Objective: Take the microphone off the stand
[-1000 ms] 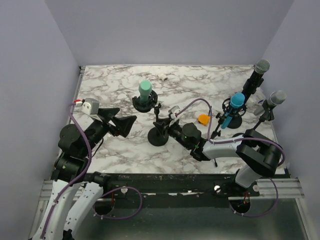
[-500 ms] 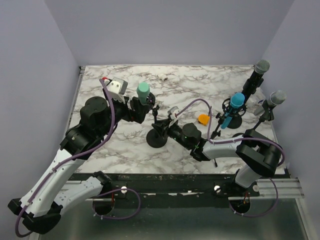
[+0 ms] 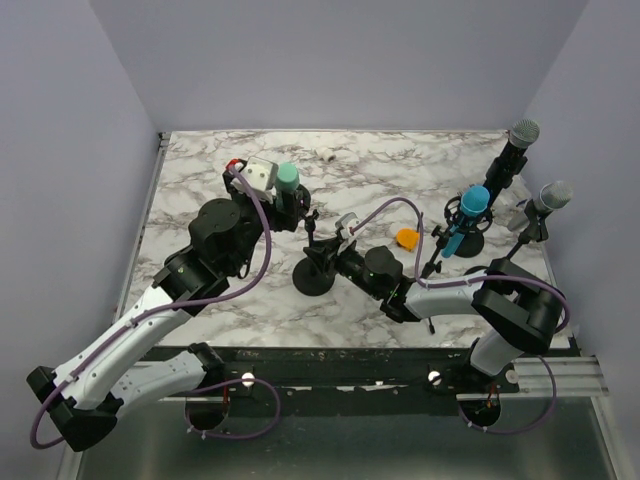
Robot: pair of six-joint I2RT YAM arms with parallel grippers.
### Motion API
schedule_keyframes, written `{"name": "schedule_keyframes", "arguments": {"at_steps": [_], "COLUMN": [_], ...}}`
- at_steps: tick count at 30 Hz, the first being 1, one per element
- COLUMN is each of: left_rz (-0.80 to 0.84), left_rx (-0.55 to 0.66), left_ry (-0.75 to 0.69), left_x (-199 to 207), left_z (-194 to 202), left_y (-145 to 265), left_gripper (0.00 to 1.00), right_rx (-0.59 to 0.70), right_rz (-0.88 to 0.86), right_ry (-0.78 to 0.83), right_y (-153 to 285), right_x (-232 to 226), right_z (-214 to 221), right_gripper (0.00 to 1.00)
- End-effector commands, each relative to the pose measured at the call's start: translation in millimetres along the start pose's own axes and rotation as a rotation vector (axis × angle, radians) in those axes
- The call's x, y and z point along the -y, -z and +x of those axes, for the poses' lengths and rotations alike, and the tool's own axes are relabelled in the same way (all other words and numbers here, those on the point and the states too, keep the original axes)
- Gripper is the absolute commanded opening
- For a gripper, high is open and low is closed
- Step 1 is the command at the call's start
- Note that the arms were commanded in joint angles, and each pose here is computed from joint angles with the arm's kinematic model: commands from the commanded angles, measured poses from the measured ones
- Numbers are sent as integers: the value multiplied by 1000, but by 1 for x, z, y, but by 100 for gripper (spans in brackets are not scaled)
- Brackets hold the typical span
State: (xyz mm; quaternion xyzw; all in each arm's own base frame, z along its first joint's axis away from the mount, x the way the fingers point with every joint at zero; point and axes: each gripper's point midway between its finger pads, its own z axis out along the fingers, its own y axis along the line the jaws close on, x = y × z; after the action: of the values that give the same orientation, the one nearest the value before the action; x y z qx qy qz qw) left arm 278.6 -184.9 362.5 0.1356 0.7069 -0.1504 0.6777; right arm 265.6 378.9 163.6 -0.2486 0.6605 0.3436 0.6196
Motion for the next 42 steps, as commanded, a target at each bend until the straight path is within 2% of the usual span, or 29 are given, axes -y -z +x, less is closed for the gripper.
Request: {"name": "schedule_keyframes", "arguments": {"at_steps": [1, 5, 15, 26, 30, 34, 38, 42], "left_rz": [-25, -19, 15, 28, 44, -22, -159, -289], "left_rx": [106, 110, 125, 111, 144, 155, 31, -154], "left_ry": [-13, -19, -26, -64, -55, -27, 6, -2], "left_x": [-1, 3, 11, 8, 4, -19, -50, -76], "left_z": [-23, -19, -29, -81, -115, -141, -117, -49], "left_y": [-3, -8, -8, 13, 31, 61, 86, 107], "left_gripper": [73, 68, 30, 12, 6, 2, 0, 0], "right_rx": [-59, -55, -66, -74, -78, -81, -85, -87], "right_rz": [-18, -13, -16, -18, -15, -12, -11, -6], "right_ry": [-9, -6, -1, -1, 4, 7, 14, 19], "right_y": [6, 7, 5, 3, 3, 2, 1, 2], "right_x": [-6, -4, -5, -5, -5, -4, -4, -3], "right_z": [18, 17, 22, 24, 25, 26, 26, 27], "right_gripper": [1, 1, 1, 1, 1, 1, 1, 1]}}
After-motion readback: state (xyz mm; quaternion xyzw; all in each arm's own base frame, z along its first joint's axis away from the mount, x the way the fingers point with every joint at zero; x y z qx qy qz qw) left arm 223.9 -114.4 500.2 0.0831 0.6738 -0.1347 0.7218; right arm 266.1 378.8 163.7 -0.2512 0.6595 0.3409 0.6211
